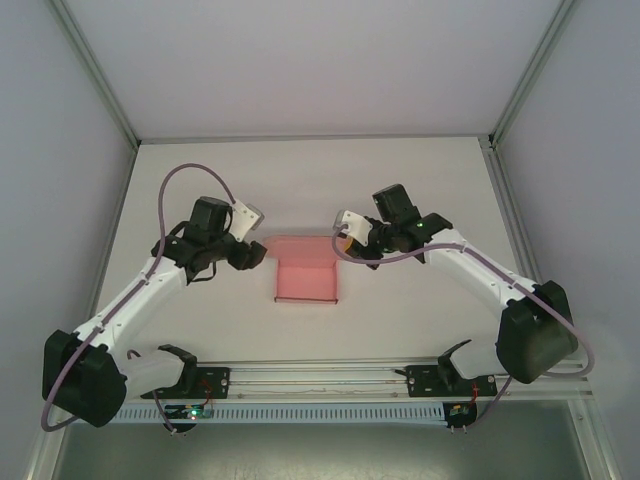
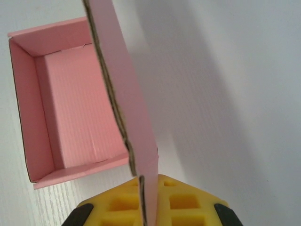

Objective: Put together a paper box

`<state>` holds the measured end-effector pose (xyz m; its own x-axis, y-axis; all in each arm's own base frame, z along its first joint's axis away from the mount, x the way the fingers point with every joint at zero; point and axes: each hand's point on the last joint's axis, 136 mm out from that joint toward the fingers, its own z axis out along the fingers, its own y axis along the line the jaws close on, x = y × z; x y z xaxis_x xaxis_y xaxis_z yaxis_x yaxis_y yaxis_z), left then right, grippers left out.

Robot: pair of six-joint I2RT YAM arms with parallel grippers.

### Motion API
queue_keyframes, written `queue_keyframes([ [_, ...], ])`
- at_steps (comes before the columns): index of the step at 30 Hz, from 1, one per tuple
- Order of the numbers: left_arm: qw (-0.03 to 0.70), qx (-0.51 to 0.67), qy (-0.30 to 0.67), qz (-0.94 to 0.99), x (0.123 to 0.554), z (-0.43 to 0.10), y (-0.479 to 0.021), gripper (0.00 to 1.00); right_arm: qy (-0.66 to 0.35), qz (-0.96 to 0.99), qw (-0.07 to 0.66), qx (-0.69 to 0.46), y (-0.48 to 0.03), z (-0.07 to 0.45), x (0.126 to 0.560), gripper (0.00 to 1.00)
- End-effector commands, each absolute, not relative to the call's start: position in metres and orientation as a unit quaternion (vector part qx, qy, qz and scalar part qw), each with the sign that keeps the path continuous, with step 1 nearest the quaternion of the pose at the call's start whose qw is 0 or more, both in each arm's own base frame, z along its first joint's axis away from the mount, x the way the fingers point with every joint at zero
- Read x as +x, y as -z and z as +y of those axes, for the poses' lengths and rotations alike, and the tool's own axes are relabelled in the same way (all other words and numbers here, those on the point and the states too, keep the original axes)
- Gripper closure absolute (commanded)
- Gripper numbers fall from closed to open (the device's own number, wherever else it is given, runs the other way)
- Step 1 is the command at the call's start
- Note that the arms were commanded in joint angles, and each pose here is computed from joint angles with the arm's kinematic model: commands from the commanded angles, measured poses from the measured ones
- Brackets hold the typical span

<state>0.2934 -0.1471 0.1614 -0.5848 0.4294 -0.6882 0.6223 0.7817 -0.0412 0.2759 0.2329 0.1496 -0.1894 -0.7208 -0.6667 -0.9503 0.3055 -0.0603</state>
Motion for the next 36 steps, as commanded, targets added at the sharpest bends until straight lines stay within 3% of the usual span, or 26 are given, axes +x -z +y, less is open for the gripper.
queue_keyframes([
  [1,0.343,0.368,0.216,0.837,0.279,-0.175,-0.175,0.35,-0.218,0.722,0.294,-0.588,-0.154,0.242,0.268,1.00],
  [4,0.336,0.390,0.248,0.821,0.272,-0.186,-0.178,0.37,-0.210,0.729,0.297,-0.579,-0.154,0.243,0.278,1.00],
  [6,0.335,0.383,0.239,0.827,0.278,-0.184,-0.174,0.46,-0.210,0.729,0.305,-0.576,-0.157,0.245,0.281,1.00],
  [10,0.318,0.372,0.240,0.839,0.287,-0.186,-0.166,0.82,-0.206,0.742,0.325,-0.549,-0.164,0.247,0.291,1.00],
  [13,0.320,0.353,0.249,0.843,0.297,-0.191,-0.164,1.00,-0.208,0.756,0.341,-0.518,-0.171,0.250,0.299,1.00],
  [20,0.393,0.217,0.249,0.858,0.336,-0.206,-0.187,1.00,-0.143,0.839,0.429,-0.302,-0.195,0.246,0.350,1.00],
  [27,0.431,0.106,0.243,0.862,0.353,-0.246,-0.195,1.00,-0.178,0.839,0.499,-0.120,-0.209,0.269,0.355,1.00],
  [31,0.435,0.022,0.241,0.867,0.371,-0.247,-0.183,1.00,-0.204,0.837,0.504,-0.057,-0.198,0.273,0.353,1.00],
  [36,0.437,0.003,0.263,0.860,0.381,-0.264,-0.171,1.00,-0.210,0.834,0.509,-0.027,-0.174,0.282,0.343,1.00],
])
